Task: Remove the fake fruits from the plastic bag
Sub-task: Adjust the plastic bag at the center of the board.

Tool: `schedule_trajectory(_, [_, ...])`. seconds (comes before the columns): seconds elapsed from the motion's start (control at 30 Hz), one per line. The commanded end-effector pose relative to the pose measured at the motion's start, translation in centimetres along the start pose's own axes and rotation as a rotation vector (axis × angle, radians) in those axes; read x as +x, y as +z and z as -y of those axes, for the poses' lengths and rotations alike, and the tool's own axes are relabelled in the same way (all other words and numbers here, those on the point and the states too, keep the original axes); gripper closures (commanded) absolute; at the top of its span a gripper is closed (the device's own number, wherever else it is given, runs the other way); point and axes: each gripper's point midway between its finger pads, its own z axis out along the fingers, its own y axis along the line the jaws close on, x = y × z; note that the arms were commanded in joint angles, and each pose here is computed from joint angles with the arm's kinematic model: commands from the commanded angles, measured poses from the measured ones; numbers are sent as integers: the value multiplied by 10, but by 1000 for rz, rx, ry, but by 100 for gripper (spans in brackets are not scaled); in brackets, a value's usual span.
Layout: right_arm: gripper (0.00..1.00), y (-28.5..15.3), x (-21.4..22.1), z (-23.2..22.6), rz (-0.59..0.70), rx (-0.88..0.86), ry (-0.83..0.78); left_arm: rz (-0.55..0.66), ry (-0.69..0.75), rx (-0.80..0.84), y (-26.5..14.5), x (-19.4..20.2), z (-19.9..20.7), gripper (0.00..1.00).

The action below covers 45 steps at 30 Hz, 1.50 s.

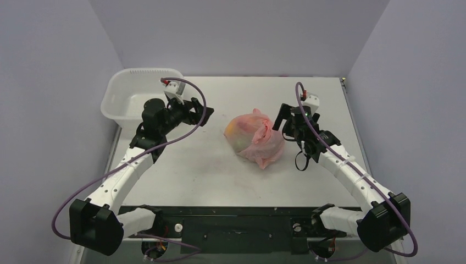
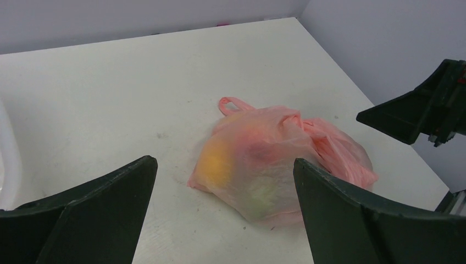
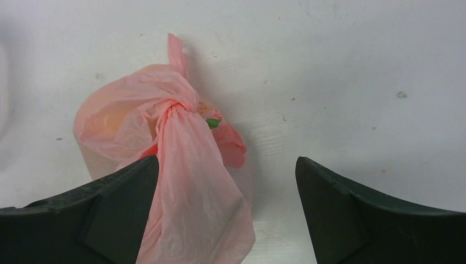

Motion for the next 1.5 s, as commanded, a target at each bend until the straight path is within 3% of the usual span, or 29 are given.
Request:
schedule_trajectory(0.0, [10, -2, -22, -37, 46, -226, 143, 13, -4, 118, 6, -4, 20, 6])
schedule_trajectory(0.17, [11, 3, -6, -65, -61, -349, 126, -16, -7, 165, 8, 3, 30, 6])
schedule_trajectory(0.27, [22, 8, 10, -65, -98, -363, 79, -33, 8, 176, 9, 5, 33, 7])
schedule_trajectory(0.43, [30, 5, 44, -65, -119, -348, -39, -79, 32, 189, 14, 18, 41, 8])
schedule_trajectory(0.6, [53, -1, 88, -67, -130, -288, -183, -127, 21, 222, 22, 30, 50, 11])
schedule_trajectory(0.77, [60, -7, 122, -70, -76, -263, -311, -190, 62, 217, 23, 46, 56, 13])
schedule_trajectory(0.93, [60, -22, 168, -93, -54, -357, -365, -285, 154, 229, 23, 75, 68, 14])
schedule_trajectory(1.1, [56, -39, 196, -104, 8, -397, -444, -326, 146, 264, 26, 81, 76, 18])
schedule_trajectory(1.3, [39, -55, 189, -104, 57, -477, -345, -434, 203, 276, 25, 108, 81, 22])
schedule_trajectory(1.47, [33, -70, 164, -104, 125, -524, -253, -497, 265, 300, 24, 126, 95, 24])
